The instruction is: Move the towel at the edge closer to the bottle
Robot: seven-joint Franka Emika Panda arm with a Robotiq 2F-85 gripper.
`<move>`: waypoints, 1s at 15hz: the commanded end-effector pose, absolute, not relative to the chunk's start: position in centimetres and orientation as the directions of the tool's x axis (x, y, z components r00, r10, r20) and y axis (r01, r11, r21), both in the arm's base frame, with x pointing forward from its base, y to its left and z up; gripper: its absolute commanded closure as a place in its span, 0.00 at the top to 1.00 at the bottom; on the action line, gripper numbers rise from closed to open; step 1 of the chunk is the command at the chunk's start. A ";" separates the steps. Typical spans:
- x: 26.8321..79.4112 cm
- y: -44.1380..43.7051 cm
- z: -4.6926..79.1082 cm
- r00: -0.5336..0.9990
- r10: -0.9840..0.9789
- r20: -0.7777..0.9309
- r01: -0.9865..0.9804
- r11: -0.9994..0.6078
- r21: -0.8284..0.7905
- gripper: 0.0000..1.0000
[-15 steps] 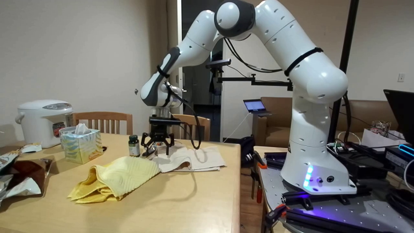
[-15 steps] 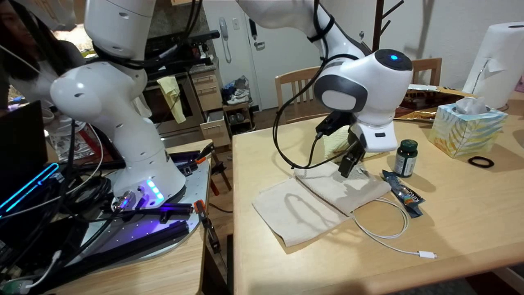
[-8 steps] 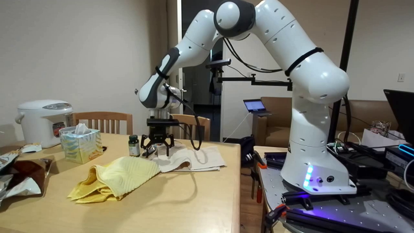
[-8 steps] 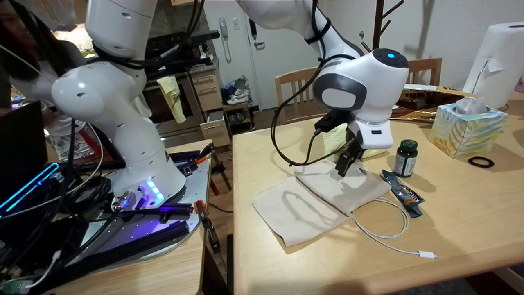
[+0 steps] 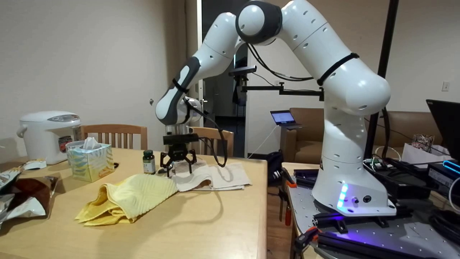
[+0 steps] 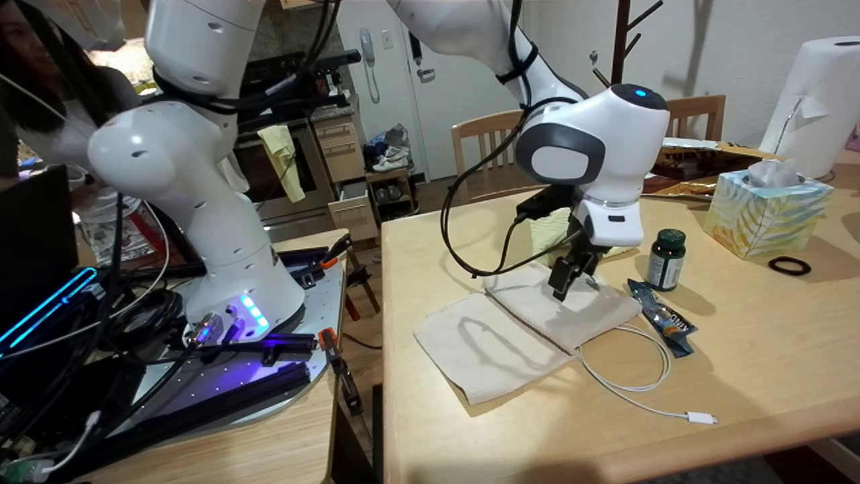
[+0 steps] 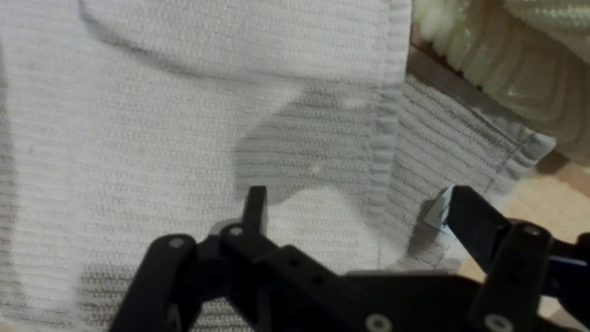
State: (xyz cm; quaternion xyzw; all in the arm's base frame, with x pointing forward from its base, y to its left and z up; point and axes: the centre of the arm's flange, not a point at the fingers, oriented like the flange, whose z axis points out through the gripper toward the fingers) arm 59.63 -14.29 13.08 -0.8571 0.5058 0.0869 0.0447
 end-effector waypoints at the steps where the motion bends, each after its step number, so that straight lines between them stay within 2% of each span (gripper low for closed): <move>1: 60.5 -13.7 13.8 0.465 -0.869 -0.171 -0.878 -0.477 0.034 1.00; 4: 61.1 -13.5 14.5 0.482 -0.860 -0.167 -0.871 -0.492 0.016 1.00; 5: 61.3 -13.5 14.7 0.486 -0.858 -0.168 -0.869 -0.495 0.014 0.75; 6: 61.4 -13.6 14.8 0.490 -0.855 -0.171 -0.867 -0.499 0.011 0.74; 7: 61.5 -13.6 14.7 0.488 -0.855 -0.172 -0.867 -0.498 0.012 0.87; 9: 61.6 -13.7 14.4 0.488 -0.853 -0.183 -0.866 -0.500 0.020 0.97; 10: 61.5 -13.7 14.3 0.489 -0.851 -0.191 -0.865 -0.502 0.022 1.00; 15: 61.5 -13.7 13.5 0.483 -0.848 -0.219 -0.862 -0.504 0.049 1.00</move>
